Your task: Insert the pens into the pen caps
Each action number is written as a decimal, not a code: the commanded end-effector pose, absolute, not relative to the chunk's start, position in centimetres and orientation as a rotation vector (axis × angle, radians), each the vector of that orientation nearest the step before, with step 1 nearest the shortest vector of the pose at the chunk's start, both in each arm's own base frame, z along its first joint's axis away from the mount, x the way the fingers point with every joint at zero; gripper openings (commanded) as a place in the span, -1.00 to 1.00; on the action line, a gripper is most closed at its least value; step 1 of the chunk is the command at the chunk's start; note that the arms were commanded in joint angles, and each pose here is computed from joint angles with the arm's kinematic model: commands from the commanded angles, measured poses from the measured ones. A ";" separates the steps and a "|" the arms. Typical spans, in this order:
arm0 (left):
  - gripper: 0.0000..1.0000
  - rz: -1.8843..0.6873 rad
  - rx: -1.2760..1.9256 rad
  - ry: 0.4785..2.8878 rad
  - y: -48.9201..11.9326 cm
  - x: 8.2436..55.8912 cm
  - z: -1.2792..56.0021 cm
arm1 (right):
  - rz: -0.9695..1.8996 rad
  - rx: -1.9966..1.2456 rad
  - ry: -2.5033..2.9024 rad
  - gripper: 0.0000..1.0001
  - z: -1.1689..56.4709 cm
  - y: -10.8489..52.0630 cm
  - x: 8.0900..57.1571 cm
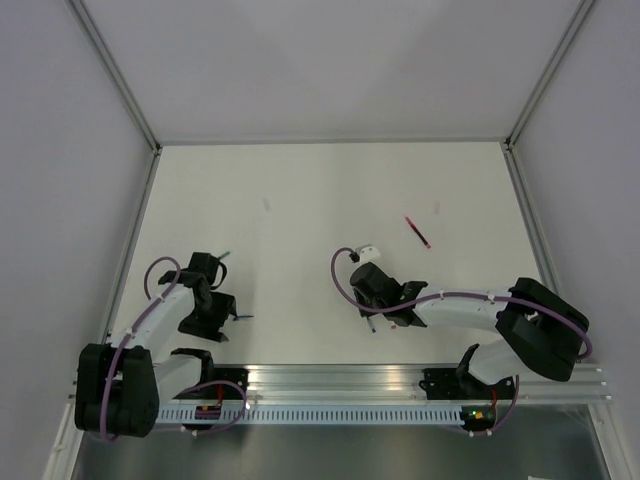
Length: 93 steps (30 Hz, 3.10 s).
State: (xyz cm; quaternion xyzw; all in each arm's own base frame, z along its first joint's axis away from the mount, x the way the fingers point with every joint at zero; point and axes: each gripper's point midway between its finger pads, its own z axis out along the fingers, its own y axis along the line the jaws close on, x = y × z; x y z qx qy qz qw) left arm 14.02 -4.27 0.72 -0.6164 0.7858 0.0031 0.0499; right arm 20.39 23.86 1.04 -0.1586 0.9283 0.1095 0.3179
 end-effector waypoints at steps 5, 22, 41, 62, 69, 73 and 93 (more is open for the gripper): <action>0.32 0.031 -2.014 2.359 -5.2 15.2 -0.3 | 0.256 -0.498 2.555 -1.00 -1.6 21.9 17.6; 0.10 0.106 -2.014 2.377 -6.2 15.5 -1.6 | 0.281 -0.501 2.541 -1.00 -1.3 22.0 17.4; -0.95 -0.050 -1.711 2.469 -6.7 18.6 -0.8 | 0.416 -0.545 2.511 -1.00 0.0 23.9 17.0; -0.95 -1.432 -0.108 1.788 -19.6 27.0 27.6 | 1.126 -0.674 1.848 -1.00 20.6 32.4 16.1; -0.95 -1.607 0.181 1.549 -21.3 23.3 31.9 | 1.237 -0.646 1.740 -1.00 23.3 33.7 15.9; -0.95 -1.650 0.282 1.453 -22.1 20.9 33.9 | 1.288 -0.621 1.658 -1.00 25.1 33.5 15.5; -0.95 -1.687 0.358 1.396 -25.0 18.6 34.9 | 1.324 -0.560 1.509 -1.00 28.6 31.9 15.0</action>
